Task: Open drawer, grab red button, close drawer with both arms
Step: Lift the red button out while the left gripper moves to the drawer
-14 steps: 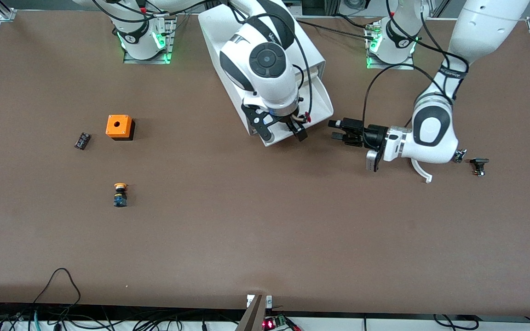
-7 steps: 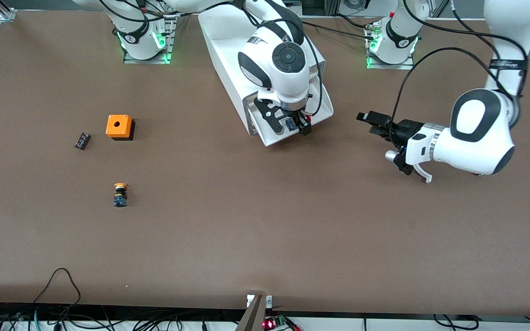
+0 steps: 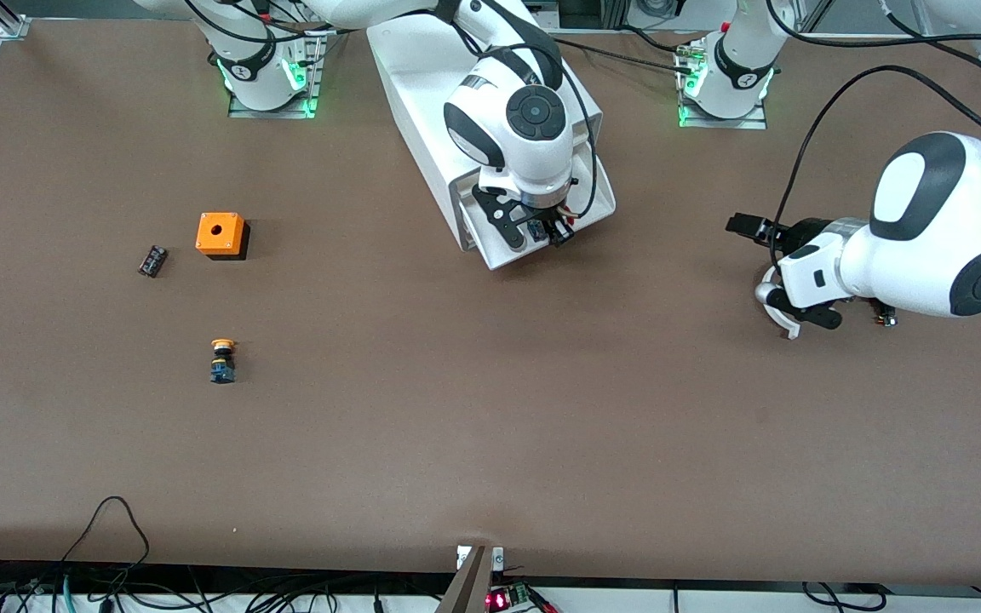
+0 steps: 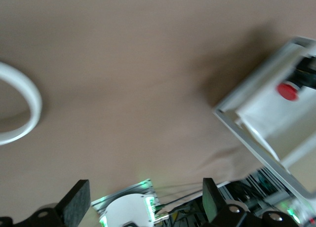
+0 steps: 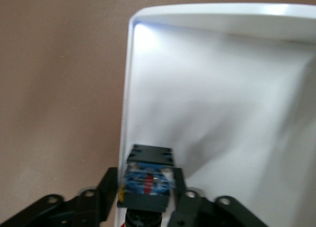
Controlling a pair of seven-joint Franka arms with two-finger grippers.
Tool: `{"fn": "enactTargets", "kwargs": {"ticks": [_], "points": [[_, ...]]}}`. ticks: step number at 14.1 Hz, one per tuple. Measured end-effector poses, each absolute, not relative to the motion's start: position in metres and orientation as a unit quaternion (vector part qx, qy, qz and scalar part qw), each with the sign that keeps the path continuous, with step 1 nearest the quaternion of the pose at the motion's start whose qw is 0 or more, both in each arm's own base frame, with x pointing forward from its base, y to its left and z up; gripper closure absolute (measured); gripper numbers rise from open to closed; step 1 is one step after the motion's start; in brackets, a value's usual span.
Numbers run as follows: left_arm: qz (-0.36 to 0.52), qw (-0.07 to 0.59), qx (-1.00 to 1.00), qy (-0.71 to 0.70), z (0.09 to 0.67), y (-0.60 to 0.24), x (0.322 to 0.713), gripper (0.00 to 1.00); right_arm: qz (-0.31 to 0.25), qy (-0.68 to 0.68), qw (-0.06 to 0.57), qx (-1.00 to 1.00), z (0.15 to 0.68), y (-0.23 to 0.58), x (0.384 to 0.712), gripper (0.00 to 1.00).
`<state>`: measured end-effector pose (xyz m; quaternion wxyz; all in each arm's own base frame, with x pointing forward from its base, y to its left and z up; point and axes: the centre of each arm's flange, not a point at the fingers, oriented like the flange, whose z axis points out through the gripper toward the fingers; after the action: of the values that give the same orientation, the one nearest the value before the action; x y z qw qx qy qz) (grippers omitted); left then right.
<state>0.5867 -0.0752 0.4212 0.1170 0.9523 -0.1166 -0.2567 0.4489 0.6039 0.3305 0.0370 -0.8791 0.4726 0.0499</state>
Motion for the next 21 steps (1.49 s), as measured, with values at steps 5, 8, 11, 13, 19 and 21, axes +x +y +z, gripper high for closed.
{"fn": "enactTargets", "kwargs": {"ticks": [5,8,11,13,19,21], "points": [[-0.151,-0.001,0.985,-0.086,0.517,-0.046,0.612,0.00,0.047,0.475,0.040,-0.878,0.335,0.601,0.453,0.59],[-0.118,0.000,0.991,-0.070,0.545,-0.034,0.622,0.00,0.043,0.483,0.053,-0.873,0.348,0.596,0.467,0.59],[-0.124,0.001,0.992,-0.016,0.529,-0.034,0.629,0.00,0.041,0.485,0.056,-0.872,0.368,0.579,0.484,0.59],[-0.117,0.004,0.992,0.042,0.512,-0.047,0.637,0.00,0.038,0.467,0.057,-0.881,0.379,0.567,0.495,0.59],[-0.074,0.019,0.987,0.138,0.425,-0.132,0.638,0.01,0.018,0.322,0.063,-0.945,0.432,0.480,0.562,0.59],[-0.062,0.032,0.984,0.163,0.395,-0.172,0.626,0.01,0.020,0.251,0.051,-0.967,0.434,0.440,0.587,0.59]]}}
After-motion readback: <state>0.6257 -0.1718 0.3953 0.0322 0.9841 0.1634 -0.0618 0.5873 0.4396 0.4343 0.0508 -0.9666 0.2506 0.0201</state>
